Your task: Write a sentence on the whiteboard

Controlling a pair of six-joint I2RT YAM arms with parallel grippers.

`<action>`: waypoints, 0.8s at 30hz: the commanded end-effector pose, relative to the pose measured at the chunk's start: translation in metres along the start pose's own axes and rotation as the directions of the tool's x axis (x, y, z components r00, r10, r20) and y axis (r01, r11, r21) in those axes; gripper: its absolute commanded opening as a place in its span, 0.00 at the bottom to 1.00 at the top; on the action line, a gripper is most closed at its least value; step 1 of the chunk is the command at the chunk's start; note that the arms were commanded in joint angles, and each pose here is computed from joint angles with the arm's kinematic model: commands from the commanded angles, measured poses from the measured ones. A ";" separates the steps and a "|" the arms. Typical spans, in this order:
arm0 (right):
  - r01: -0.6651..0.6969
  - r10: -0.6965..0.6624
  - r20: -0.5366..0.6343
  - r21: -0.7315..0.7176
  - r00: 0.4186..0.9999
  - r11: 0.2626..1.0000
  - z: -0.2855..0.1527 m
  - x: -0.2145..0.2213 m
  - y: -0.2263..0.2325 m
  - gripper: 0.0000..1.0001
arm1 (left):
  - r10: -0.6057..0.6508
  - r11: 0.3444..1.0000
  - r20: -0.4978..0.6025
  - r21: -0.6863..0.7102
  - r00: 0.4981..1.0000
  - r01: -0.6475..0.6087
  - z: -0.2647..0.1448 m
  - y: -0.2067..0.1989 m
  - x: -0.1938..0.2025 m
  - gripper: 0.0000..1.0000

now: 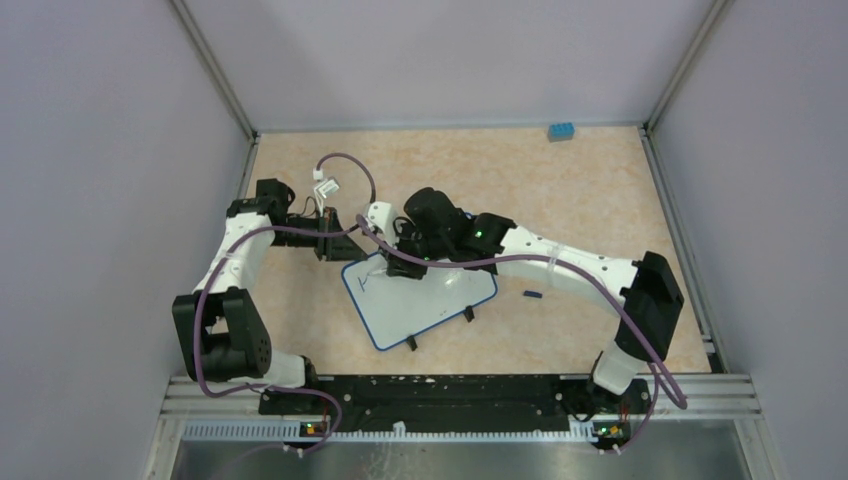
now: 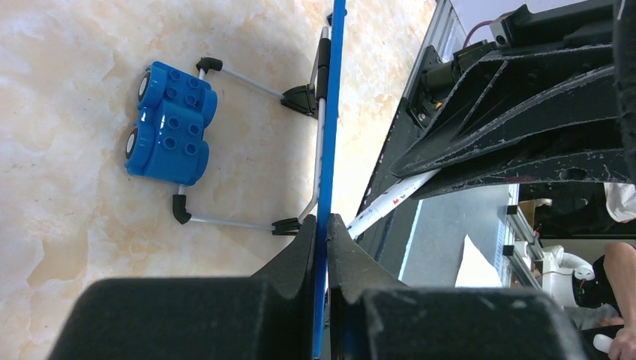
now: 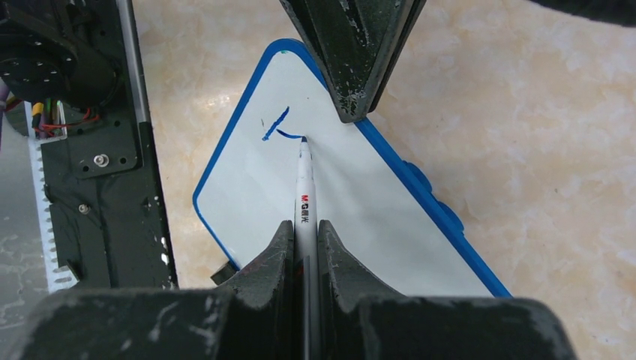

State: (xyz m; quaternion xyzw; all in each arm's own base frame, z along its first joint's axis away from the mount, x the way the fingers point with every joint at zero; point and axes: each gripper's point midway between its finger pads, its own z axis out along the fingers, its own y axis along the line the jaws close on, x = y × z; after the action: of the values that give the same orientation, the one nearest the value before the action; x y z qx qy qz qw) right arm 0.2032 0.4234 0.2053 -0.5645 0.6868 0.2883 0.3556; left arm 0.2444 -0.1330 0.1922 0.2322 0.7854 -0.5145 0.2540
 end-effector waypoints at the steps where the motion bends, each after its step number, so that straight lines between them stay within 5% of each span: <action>1: 0.031 -0.028 0.101 -0.030 0.994 0.999 -0.022 -0.033 0.007 0.00 | 0.006 1.000 0.000 0.008 1.000 -0.006 0.001 -0.004 0.002 0.00; 24: 0.014 -0.016 0.081 0.031 0.997 0.999 -0.005 -0.029 -0.007 0.00 | 0.009 1.000 0.000 0.008 1.000 -0.009 0.001 -0.005 0.003 0.00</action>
State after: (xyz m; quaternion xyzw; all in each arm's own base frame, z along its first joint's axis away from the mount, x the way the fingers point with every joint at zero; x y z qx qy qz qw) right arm 0.2049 0.4240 0.2066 -0.5623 0.6872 0.2864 0.3599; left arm 0.2444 -0.1330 0.1921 0.2321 0.7854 -0.5145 0.2539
